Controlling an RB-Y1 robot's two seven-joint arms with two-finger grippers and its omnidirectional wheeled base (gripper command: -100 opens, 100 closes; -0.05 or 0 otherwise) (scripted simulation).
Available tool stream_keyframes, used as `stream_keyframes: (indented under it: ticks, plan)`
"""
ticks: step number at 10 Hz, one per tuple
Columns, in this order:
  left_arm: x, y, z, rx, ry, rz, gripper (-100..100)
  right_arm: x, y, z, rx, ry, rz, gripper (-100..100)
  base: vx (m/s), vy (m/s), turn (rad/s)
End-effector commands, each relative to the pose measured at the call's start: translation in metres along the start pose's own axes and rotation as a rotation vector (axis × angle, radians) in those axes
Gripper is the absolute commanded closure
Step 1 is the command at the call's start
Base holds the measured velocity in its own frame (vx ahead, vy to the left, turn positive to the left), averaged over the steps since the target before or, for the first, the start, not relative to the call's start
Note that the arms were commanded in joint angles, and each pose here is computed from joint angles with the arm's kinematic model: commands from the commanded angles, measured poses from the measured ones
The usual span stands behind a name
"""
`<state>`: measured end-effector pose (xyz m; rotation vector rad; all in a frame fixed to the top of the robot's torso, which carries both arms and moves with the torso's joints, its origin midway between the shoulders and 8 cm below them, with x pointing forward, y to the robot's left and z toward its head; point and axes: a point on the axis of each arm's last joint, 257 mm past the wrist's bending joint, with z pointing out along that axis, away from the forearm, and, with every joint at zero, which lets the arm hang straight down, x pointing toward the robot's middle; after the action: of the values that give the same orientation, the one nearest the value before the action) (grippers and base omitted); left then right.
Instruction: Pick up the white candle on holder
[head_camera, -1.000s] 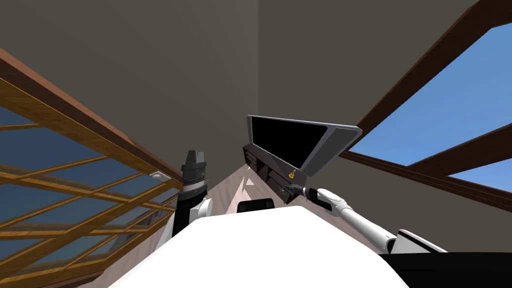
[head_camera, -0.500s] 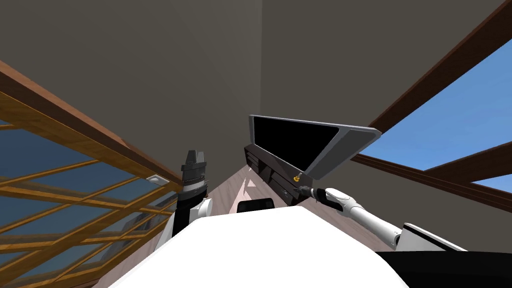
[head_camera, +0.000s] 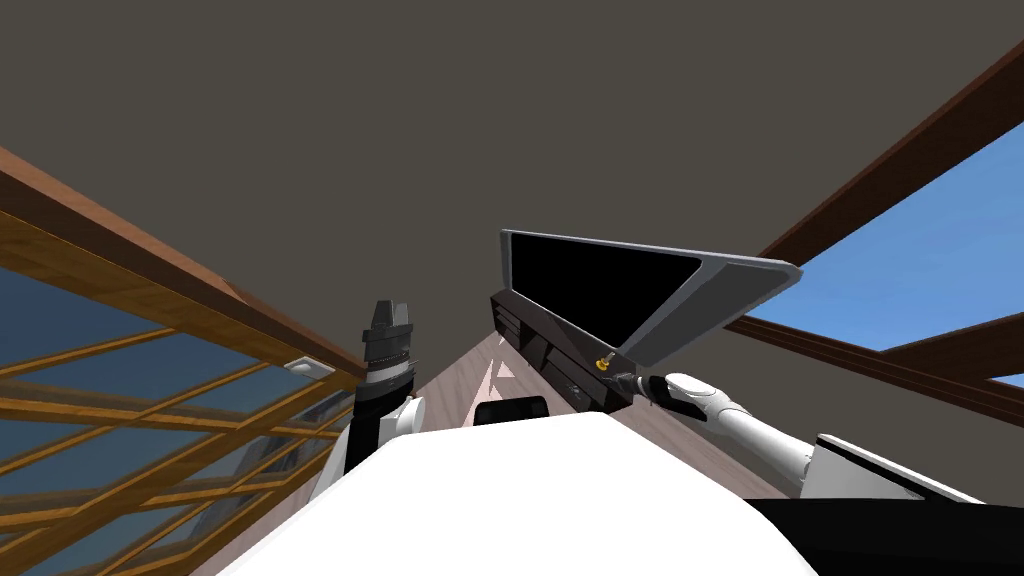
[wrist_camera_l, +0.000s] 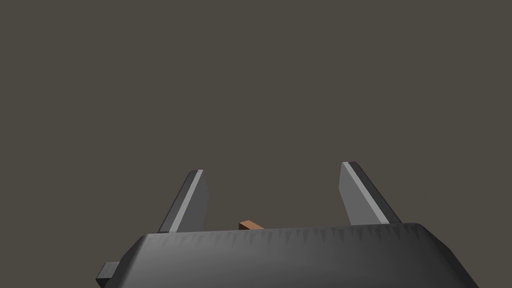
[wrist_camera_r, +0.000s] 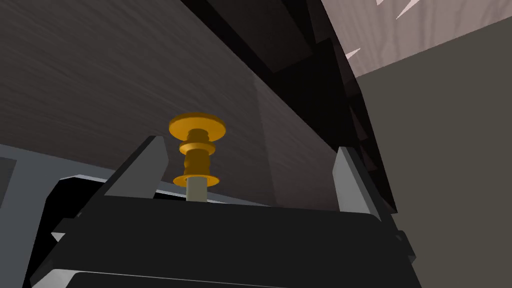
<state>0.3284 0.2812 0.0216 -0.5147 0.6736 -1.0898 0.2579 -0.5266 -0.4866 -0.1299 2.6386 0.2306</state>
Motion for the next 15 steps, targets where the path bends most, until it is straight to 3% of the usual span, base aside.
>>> stream_keyframes:
  ticks: [1, 6, 8, 9, 10, 12, 13, 14, 15]
  plan:
    - [0.000, 0.000, 0.000, 0.000, 0.000, 0.000, 0, 0.001, -0.013, -0.006, 0.024, 0.012, 0.000, -100, 0.073, 0.052, 0.001]
    - [0.000, 0.000, 0.000, 0.000, 0.000, 0.000, 0, -0.001, -0.083, -0.052, 0.156, 0.066, -0.019, -100, 0.102, 0.077, 0.009]
    - [0.000, 0.000, 0.000, 0.000, 0.000, 0.000, 0, 0.000, -0.080, -0.050, 0.153, 0.064, -0.018, -100, 0.055, 0.038, 0.005]
    - [0.000, 0.000, 0.000, 0.000, 0.000, 0.000, 0, 0.000, -0.080, -0.051, 0.153, 0.064, -0.018, 0, 0.007, 0.005, 0.001]
    - [0.000, 0.000, 0.000, 0.000, 0.000, 0.000, 0, 0.008, -0.079, -0.042, 0.165, 0.061, 0.006, -100, -0.022, -0.027, 0.208]
    - [0.000, 0.000, 0.000, 0.000, 0.000, 0.000, 0, 0.016, -0.077, -0.034, 0.177, 0.059, 0.030, -100, -0.052, -0.056, 0.146]
    - [0.000, 0.000, 0.000, 0.000, 0.000, 0.000, 0, 0.012, -0.081, -0.038, 0.178, 0.058, 0.023, -100, -0.025, -0.021, 0.027]
    - [0.000, 0.000, 0.000, 0.000, 0.000, 0.000, 0, 0.012, -0.081, -0.038, 0.179, 0.057, 0.023, 100, -0.006, -0.002, -0.005]
    - [0.000, 0.000, 0.000, 0.000, 0.000, 0.000, 0, 0.012, -0.081, -0.038, 0.179, 0.058, 0.023, 100, 0.000, 0.000, 0.000]
